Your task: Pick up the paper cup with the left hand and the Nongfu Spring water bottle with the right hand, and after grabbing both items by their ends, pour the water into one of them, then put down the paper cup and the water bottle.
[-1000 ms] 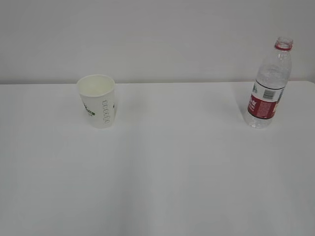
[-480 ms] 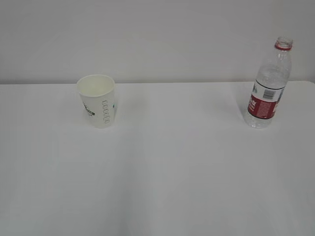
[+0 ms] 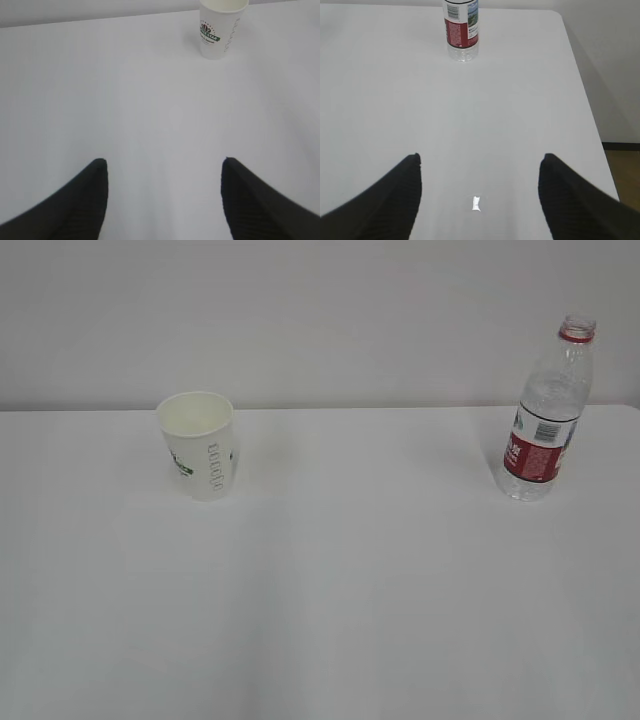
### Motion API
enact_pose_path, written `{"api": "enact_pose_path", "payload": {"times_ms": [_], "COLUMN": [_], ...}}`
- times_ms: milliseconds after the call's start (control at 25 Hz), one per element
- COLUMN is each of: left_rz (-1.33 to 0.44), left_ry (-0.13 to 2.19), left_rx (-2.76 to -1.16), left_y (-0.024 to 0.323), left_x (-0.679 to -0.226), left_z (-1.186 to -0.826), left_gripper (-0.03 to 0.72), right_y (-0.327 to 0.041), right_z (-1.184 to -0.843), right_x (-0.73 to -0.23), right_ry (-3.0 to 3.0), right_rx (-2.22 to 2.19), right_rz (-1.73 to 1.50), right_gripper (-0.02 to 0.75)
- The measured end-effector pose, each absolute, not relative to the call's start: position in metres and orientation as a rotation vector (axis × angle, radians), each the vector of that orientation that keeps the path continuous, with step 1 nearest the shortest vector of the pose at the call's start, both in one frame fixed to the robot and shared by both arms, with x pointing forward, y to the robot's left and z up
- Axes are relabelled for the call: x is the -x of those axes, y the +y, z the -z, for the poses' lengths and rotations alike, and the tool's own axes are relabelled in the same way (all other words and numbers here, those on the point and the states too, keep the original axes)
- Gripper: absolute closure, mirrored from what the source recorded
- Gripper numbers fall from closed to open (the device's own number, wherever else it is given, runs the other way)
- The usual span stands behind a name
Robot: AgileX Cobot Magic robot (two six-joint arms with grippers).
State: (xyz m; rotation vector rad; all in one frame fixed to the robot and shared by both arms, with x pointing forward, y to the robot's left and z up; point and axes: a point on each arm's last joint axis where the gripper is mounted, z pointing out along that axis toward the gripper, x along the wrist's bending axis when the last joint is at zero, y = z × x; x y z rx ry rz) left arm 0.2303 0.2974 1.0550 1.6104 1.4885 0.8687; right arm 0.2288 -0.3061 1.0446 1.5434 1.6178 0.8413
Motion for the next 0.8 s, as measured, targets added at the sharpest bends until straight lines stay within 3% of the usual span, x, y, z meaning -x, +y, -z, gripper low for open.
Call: {"api": "enact_pose_path", "payload": {"times_ms": [600, 800], "left_rz": [-0.869, -0.902], "left_ry": [1.488, 1.455], "left_rx": [-1.61, -1.573], "left_y": [0.297, 0.298], "left_x": [-0.23, -0.23], "left_z": [-1.055, -1.062], "left_gripper": [0.174, 0.174], "right_y": [-0.306, -0.305], "right_z": [-1.045, -1.06], "right_x": [-0.229, -0.227], "right_ry": [1.618, 1.549], "right_rx": [-1.543, -1.475], "right_rz": [-0.841, -0.918], "right_gripper": [0.188, 0.188]}}
